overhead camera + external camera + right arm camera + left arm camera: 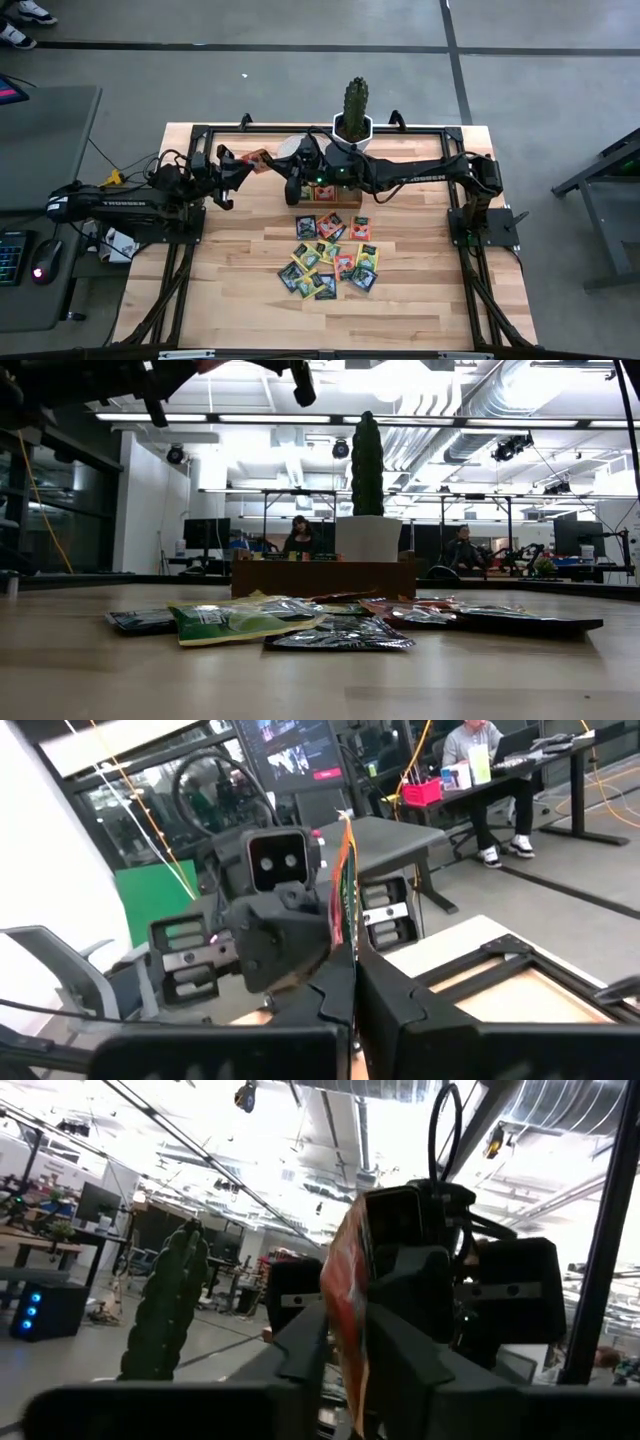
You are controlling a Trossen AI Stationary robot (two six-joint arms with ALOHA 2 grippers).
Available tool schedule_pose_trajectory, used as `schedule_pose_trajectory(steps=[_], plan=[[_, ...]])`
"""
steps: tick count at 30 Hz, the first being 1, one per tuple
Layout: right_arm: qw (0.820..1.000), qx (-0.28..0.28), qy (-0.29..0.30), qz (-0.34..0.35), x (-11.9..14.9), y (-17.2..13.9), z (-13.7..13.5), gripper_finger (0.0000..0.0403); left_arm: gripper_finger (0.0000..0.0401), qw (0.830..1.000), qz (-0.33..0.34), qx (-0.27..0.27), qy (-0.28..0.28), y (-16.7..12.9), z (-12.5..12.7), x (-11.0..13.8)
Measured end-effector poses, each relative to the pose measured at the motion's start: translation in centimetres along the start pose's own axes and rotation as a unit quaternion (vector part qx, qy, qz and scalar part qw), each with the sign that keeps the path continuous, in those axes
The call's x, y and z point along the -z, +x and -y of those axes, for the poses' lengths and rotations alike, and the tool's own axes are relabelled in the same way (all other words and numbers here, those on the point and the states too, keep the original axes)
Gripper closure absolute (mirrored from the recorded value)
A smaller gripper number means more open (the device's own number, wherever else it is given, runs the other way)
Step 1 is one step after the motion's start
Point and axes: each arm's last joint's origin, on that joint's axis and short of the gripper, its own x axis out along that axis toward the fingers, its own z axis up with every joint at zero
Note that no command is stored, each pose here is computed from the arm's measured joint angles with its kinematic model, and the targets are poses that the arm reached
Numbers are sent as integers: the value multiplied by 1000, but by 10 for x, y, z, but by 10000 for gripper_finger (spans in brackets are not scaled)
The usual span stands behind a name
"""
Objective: Pick & Place Tea
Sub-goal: Put the orange tea bag into the middle section of the wooden organizer
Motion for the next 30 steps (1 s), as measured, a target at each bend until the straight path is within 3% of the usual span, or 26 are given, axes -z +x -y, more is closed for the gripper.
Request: schedule_pose_trajectory(steps=[6, 13, 22, 27, 30], plan=[[999, 21, -1, -28, 5, 0, 6, 402, 225, 1000, -1, 2, -3, 0, 0, 0], [985, 77, -24, -152, 8, -18, 21, 403, 144, 1000, 13, 12, -5, -3, 1, -6], [933, 80, -42, -348, 18, -44, 57, 403, 130, 1000, 2, 13, -11, -8, 1, -7], [904, 80, -37, -418, 21, -53, 82, 403, 130, 1000, -5, 11, -19, -8, 1, -6], [897, 67, -27, -437, 19, -57, 95, 403, 130, 1000, -12, 9, -25, -8, 1, -5]])
